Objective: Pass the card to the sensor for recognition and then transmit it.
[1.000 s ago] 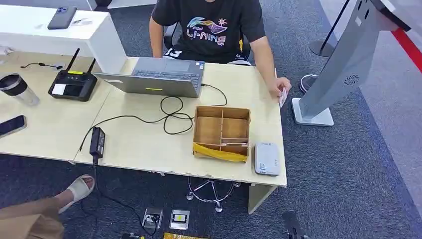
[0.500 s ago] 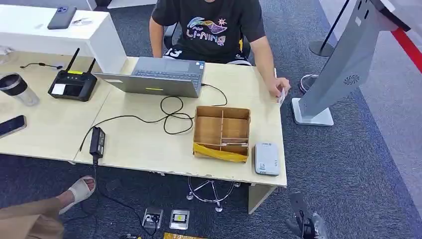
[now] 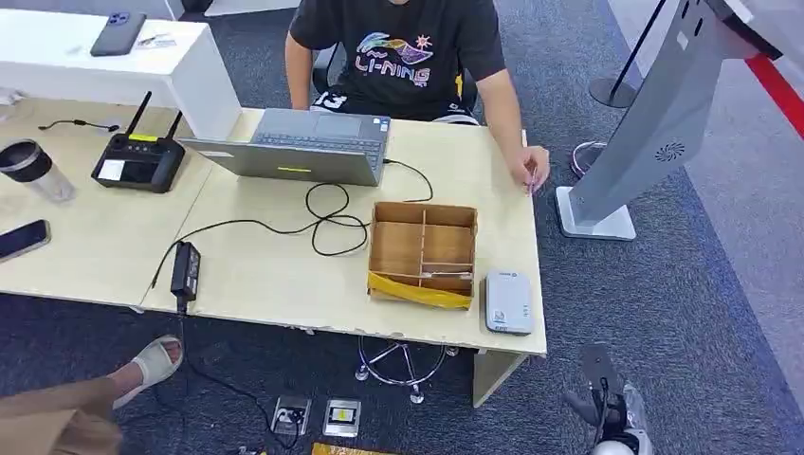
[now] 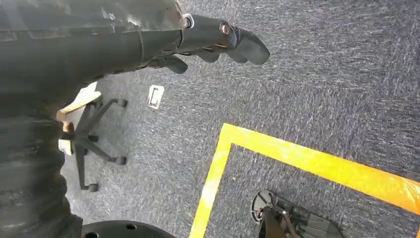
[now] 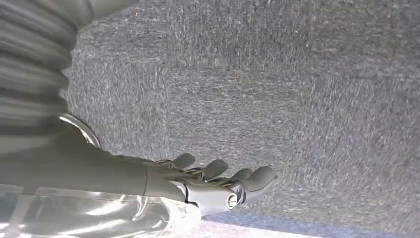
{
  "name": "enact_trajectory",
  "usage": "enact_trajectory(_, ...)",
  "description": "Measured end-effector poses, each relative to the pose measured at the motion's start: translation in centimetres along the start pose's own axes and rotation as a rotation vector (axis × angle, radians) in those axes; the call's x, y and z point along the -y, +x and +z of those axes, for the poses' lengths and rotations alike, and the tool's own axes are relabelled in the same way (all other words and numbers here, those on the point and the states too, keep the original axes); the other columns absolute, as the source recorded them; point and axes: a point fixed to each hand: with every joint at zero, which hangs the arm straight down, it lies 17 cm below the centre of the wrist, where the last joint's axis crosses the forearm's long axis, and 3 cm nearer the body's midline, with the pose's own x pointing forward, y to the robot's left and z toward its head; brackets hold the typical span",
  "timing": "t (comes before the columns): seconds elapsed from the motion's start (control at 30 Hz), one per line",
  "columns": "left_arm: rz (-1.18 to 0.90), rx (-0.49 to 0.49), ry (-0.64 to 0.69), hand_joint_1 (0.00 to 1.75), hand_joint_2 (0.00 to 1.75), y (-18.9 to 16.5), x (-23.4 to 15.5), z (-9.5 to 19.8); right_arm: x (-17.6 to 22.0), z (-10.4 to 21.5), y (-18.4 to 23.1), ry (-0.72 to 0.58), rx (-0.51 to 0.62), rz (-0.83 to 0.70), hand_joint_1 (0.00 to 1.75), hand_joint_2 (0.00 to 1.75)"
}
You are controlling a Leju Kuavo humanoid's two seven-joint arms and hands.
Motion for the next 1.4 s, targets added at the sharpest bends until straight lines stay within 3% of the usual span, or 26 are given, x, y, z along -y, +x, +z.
enact_trajectory(0.43, 0.018, -0.016, 0.0, 0.0, 1.75, -0.2, -0.3, -0.2, 5.8, -1.2, 3.4, -0.12, 0.12, -0.077, 0.0, 1.75)
enact_trajectory(0.73, 0.034, -0.032, 0.001, 0.0, 1.75, -0.6, -0.4, -0.3, 13.5, 0.0, 10.5, -0.278, 0.288, -0.156, 0.0, 1.75)
enact_trajectory(1.17, 0.042, -0.03, -0.002, 0.0, 1.75, -0.4, -0.4, -0.3, 23.4, 7.5, 22.0, -0.494, 0.628, -0.251, 0.0, 1.75)
enact_trajectory(1.4, 0.035, -0.018, -0.003, 0.0, 1.75, -0.2, -0.4, -0.3, 25.6, 14.8, 29.4, -0.608, 0.874, -0.167, 0.0, 1.75)
